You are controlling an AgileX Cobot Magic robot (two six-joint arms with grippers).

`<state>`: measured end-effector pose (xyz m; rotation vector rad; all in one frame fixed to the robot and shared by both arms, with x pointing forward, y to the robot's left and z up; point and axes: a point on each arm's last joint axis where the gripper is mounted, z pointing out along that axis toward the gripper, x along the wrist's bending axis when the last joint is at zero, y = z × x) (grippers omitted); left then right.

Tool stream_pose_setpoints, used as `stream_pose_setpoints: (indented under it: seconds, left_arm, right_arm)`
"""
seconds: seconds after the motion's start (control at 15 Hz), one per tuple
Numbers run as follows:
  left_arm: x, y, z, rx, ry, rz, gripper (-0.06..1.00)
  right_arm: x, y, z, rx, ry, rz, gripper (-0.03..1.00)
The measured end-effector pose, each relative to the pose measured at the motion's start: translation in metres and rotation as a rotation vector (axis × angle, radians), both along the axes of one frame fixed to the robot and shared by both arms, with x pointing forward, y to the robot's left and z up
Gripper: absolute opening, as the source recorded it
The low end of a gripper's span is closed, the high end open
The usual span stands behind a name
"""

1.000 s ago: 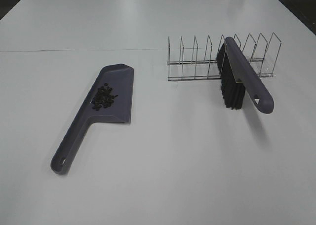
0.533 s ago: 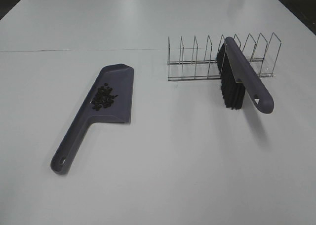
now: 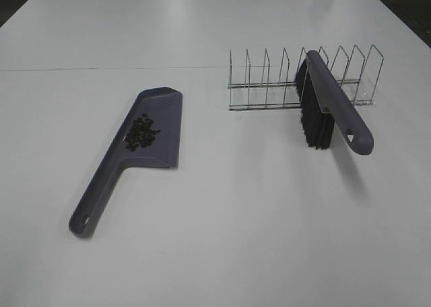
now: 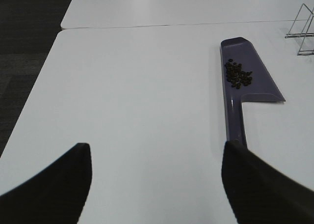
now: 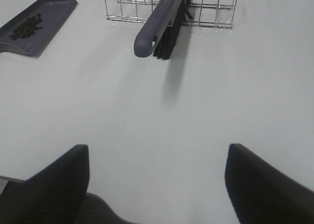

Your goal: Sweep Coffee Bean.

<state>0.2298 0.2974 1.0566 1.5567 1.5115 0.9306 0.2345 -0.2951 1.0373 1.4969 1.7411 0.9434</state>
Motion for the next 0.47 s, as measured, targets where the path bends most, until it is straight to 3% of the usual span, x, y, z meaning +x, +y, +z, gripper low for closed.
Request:
stream_pose_setpoints:
  seconds: [0.47]
  left_arm:
    - [0.0, 0.0, 0.0, 0.003, 0.0, -0.001, 0.68]
  right_arm:
    - [0.0, 0.0, 0.0, 0.0, 0.0, 0.0, 0.68]
